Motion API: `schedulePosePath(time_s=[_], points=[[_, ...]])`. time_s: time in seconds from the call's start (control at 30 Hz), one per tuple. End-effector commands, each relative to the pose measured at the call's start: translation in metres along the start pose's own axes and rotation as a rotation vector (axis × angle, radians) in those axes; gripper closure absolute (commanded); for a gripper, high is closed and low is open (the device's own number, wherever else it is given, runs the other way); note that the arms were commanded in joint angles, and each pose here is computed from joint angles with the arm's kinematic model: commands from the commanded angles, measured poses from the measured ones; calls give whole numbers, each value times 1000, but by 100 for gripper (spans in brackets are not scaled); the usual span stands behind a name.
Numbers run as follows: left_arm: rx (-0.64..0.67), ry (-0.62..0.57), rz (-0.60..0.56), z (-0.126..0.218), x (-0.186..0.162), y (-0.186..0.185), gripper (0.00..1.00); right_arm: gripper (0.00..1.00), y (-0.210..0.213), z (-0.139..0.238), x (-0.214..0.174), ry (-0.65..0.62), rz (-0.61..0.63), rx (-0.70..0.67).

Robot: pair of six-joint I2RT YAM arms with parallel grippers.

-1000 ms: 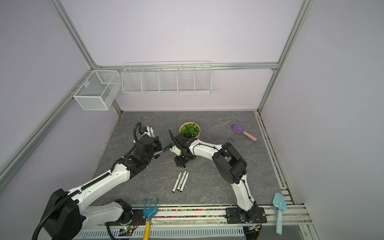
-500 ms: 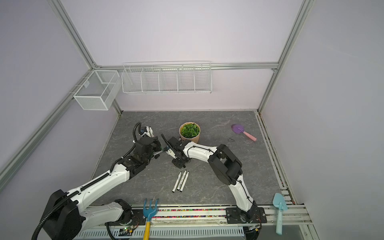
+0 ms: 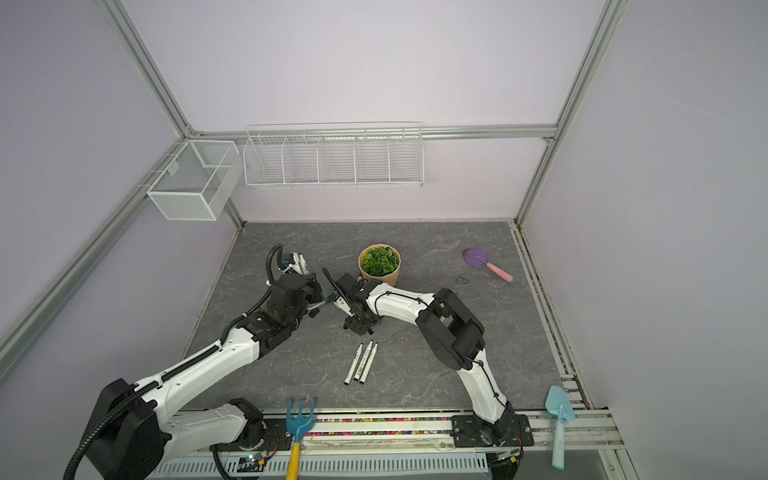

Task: Insert the pens into the pen caps
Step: 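Close the right gripper on the blue cap, then lift the blue cap and carry it toward the marker in the left gripper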

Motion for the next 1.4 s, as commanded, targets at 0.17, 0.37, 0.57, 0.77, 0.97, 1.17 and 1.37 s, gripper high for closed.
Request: schedulePosePath(time_s=[0.17, 0.37, 0.57, 0.77, 0.97, 1.17, 1.37], points=[[1, -8, 5, 2, 1, 3, 100, 64, 0, -21, -14, 91, 23, 15], [-5, -13, 1, 3, 2, 2, 100, 64, -1, -24, -5, 82, 32, 28], [-15, -8, -14, 5, 3, 2, 100, 68, -1, -28, 0, 86, 36, 39], [-25, -7, -32, 8, 3, 2, 100, 84, -2, -30, 1, 82, 26, 43], [-121, 32, -79, 5, -2, -9, 100, 92, -21, 27, 17, -166, -102, 76], [-384, 136, -109, 3, -14, -41, 100, 93, -64, 140, 15, -594, -311, 105], [-620, 226, -172, 8, -33, -77, 100, 93, -111, 207, -21, -943, -549, 210]])
Point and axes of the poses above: each gripper's point midway between its finger pads, its own z axis back along the fingers, its own y axis along the line the jaws close on, x = y × z, the point moved 7 cm from there along z, back along the fingers, and after that the axes turned 10 degrees about z, right-handed, at the moved point
